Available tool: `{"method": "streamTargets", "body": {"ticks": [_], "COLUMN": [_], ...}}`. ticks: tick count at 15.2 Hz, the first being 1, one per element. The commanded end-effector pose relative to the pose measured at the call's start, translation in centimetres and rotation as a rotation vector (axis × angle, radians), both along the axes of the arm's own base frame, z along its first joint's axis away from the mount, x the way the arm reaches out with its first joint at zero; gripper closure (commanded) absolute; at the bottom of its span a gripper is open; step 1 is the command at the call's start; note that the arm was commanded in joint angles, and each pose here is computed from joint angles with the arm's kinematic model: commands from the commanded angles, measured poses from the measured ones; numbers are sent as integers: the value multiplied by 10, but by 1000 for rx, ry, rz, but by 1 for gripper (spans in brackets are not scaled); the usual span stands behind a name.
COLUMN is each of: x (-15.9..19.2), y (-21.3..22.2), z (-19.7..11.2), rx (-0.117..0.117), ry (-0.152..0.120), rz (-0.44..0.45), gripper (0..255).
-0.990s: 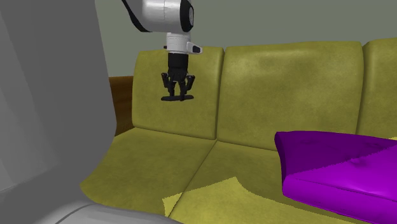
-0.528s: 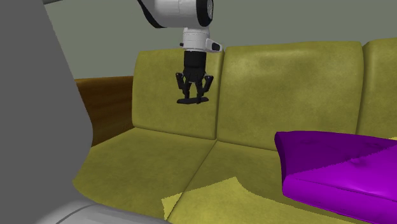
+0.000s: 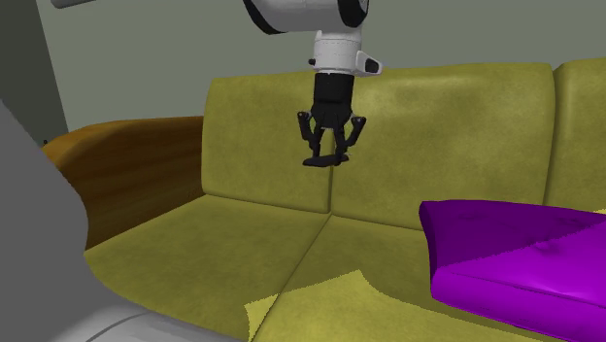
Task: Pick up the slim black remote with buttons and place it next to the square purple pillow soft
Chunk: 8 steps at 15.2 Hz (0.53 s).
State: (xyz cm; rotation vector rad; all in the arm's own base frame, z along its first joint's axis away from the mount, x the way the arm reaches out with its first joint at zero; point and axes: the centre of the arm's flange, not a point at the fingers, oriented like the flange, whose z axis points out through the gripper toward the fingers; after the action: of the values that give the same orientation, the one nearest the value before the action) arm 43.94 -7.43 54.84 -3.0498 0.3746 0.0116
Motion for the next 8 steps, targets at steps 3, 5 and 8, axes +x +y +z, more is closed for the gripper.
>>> {"method": "streamTargets", "body": {"ticks": [3,5,8], "x": [-30,-44,-65], "y": [-48,-70,-104], "z": [-1,-1,-1], "rx": [1,1,1], "ry": [0,0,0], "rz": [1,1,1], "gripper": [255,255,255]}}
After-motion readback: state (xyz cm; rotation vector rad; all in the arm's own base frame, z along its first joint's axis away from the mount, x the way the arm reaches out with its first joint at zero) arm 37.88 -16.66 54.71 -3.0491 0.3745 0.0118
